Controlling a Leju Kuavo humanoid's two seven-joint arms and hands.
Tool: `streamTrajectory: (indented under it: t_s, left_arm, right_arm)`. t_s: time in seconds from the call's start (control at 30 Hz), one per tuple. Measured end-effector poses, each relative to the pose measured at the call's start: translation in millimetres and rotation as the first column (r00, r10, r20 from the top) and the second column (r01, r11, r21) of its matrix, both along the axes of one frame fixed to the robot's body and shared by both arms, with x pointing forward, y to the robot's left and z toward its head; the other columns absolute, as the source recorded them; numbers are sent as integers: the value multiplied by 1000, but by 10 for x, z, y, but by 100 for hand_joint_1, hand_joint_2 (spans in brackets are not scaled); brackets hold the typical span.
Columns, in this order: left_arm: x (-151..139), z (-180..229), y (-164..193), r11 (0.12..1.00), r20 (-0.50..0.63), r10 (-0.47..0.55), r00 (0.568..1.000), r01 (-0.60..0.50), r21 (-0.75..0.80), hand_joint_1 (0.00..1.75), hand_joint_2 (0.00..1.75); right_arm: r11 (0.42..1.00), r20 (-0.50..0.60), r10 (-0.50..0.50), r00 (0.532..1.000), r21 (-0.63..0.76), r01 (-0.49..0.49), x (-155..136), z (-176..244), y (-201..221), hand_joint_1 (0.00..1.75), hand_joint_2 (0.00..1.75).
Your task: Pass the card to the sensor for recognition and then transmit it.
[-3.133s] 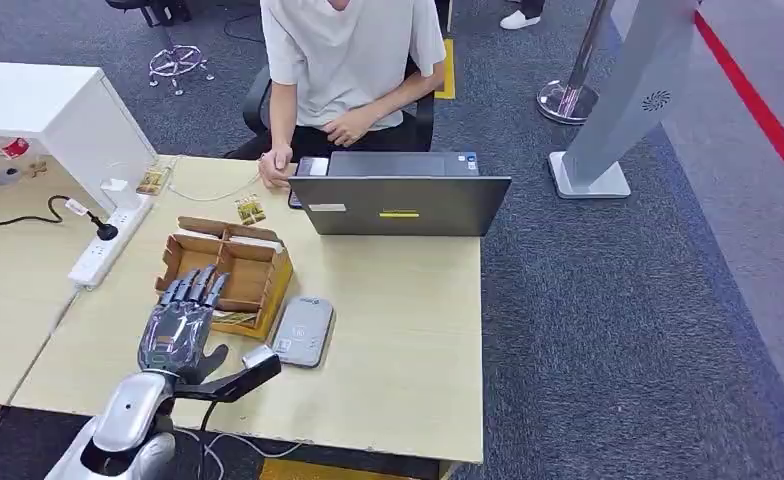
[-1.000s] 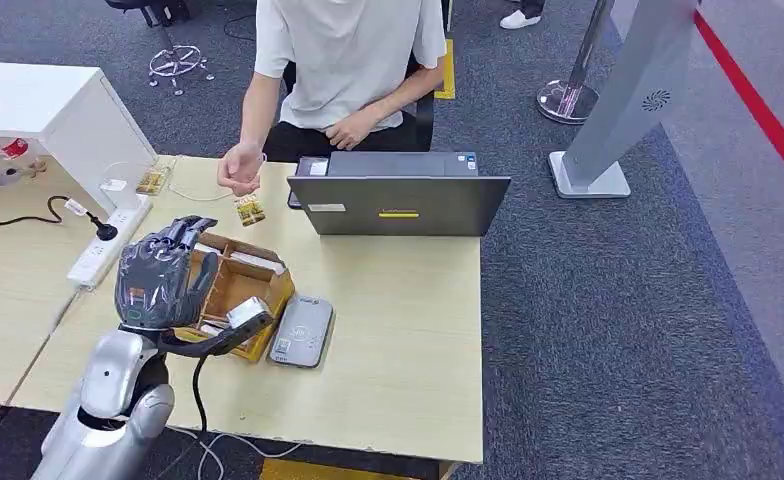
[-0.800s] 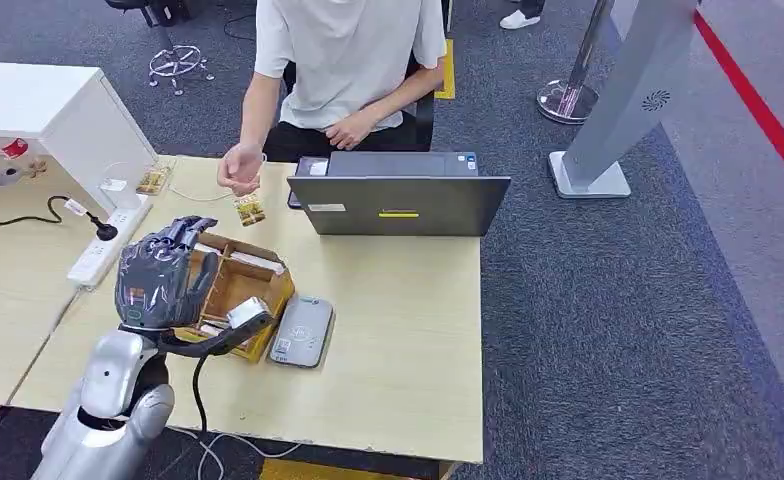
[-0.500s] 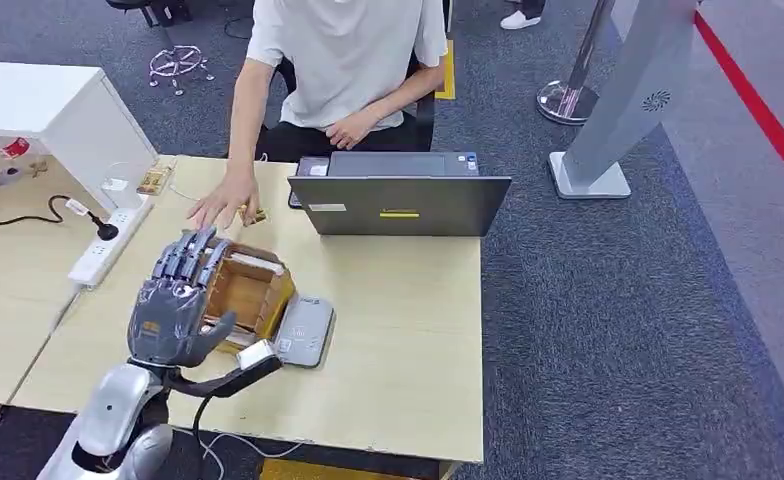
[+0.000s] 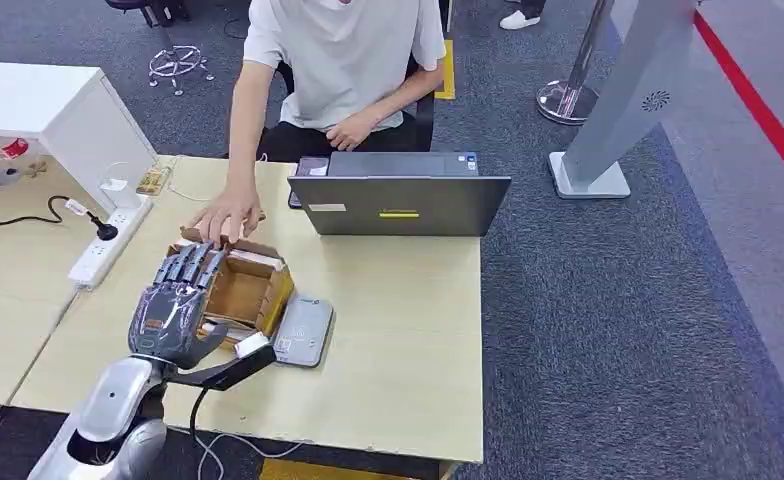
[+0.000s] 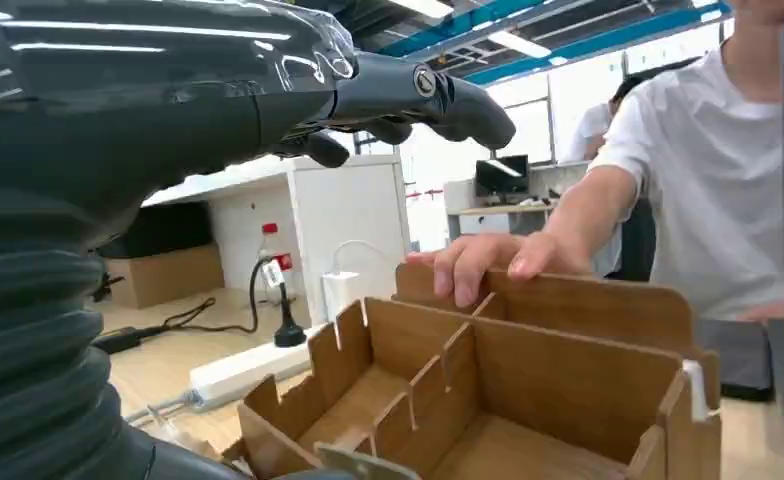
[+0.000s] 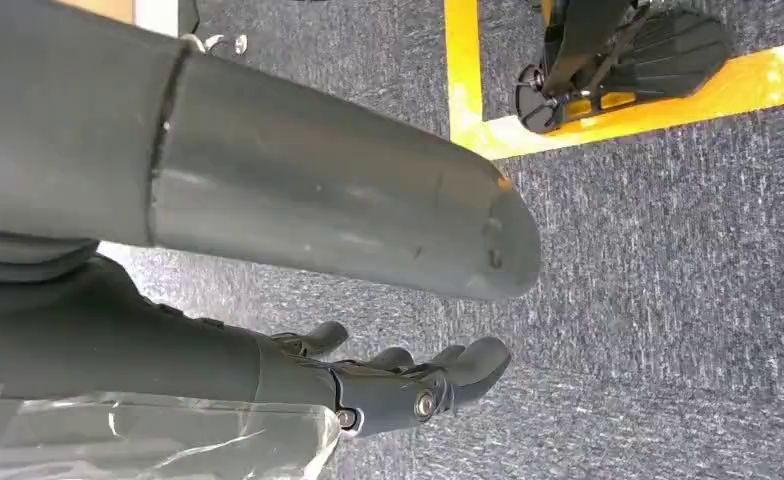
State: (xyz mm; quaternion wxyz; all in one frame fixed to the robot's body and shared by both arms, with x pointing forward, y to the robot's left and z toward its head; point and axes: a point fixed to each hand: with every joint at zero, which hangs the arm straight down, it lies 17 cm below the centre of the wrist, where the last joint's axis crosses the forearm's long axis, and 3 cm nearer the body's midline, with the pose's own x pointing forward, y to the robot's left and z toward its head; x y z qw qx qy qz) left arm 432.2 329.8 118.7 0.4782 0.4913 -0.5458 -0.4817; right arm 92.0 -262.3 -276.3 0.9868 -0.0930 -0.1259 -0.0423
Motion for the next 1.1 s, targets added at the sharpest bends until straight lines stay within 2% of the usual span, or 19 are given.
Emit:
streamTrajectory:
  t_s: [0.27, 0.73, 0.77, 0.8, 1.1]
  left_arm:
    - [46, -278, 122, 999, -73, 44, 996, -43, 9, 0, 175]
    - [31, -547, 217, 997, -137, 79, 987, -79, 8, 0, 175]
    - [28, -563, 221, 997, -140, 80, 987, -80, 9, 56, 175]
    - [25, -576, 225, 997, -142, 81, 986, -81, 9, 175, 175]
    - [13, -646, 229, 996, -151, 84, 985, -85, 0, 175, 175]
  right_arm:
    - [1000, 0, 6, 1000, -2, -6, 0, -1, -9, 0, 0]
    - [1000, 0, 14, 1000, 5, -14, 1, -1, 2, 0, 0]
    - [1000, 0, 15, 1000, 6, -15, 1, -1, 5, 0, 0]
    - [1000, 0, 17, 1000, 8, -17, 1, -1, 9, 0, 0]
    - [1000, 0, 19, 1000, 8, -19, 2, -1, 10, 0, 0]
